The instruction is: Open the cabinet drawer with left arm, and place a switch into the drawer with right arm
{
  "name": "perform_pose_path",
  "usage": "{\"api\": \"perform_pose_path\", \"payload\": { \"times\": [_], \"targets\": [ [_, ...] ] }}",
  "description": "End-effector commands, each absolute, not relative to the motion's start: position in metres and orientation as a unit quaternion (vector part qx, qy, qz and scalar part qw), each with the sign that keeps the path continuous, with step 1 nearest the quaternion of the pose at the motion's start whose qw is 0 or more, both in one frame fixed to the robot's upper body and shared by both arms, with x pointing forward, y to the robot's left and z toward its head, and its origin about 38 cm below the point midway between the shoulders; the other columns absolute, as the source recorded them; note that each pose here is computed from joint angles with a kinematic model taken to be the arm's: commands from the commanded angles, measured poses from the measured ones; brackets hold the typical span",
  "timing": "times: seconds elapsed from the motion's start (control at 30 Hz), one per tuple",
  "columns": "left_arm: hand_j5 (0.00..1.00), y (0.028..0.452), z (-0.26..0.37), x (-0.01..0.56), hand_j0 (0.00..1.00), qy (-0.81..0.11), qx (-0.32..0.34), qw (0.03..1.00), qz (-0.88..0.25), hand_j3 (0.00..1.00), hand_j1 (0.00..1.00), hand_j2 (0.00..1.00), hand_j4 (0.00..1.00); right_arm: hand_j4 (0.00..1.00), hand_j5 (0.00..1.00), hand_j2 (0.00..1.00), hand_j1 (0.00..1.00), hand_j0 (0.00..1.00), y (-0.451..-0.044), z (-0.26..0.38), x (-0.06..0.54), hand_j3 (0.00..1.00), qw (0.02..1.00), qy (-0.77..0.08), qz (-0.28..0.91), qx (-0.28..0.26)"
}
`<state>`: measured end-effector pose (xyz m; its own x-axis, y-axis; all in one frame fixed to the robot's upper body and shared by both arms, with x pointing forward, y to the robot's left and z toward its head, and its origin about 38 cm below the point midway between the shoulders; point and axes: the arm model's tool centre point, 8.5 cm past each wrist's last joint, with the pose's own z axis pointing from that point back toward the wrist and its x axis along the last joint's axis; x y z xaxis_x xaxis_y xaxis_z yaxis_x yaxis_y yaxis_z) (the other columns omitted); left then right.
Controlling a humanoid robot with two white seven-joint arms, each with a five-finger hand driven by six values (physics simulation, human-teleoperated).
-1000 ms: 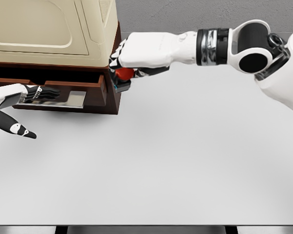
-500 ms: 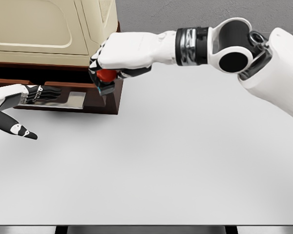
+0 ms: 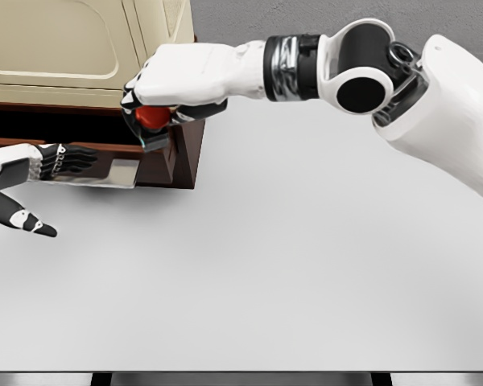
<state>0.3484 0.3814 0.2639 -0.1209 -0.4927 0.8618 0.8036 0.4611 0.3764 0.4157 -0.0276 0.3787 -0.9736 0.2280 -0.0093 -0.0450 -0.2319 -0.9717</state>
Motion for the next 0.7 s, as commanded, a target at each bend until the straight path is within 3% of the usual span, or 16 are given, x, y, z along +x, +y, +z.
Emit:
{"api": "perform_pose_path", "payload": {
  "times": [0.0, 0.67],
  "targets": [
    [1.00, 0.388, 0.260, 0.348, 1.00, -0.540, -0.107, 0.650, -0.524, 1.00, 1.00, 1.00, 1.00, 0.49, 0.49, 0.49, 0.49, 0.49, -0.025, 0.379, 0.415, 0.49, 0.091, -0.615, 0.780, -0.072],
    [1.00, 0.392, 0.248, 0.341, 1.00, -0.527, -0.122, 0.666, -0.514, 1.00, 1.00, 1.00, 1.00, 0.49, 0.49, 0.49, 0.49, 0.49, -0.001, 0.381, 0.422, 0.49, 0.100, -0.614, 0.780, -0.067]
  ]
}}
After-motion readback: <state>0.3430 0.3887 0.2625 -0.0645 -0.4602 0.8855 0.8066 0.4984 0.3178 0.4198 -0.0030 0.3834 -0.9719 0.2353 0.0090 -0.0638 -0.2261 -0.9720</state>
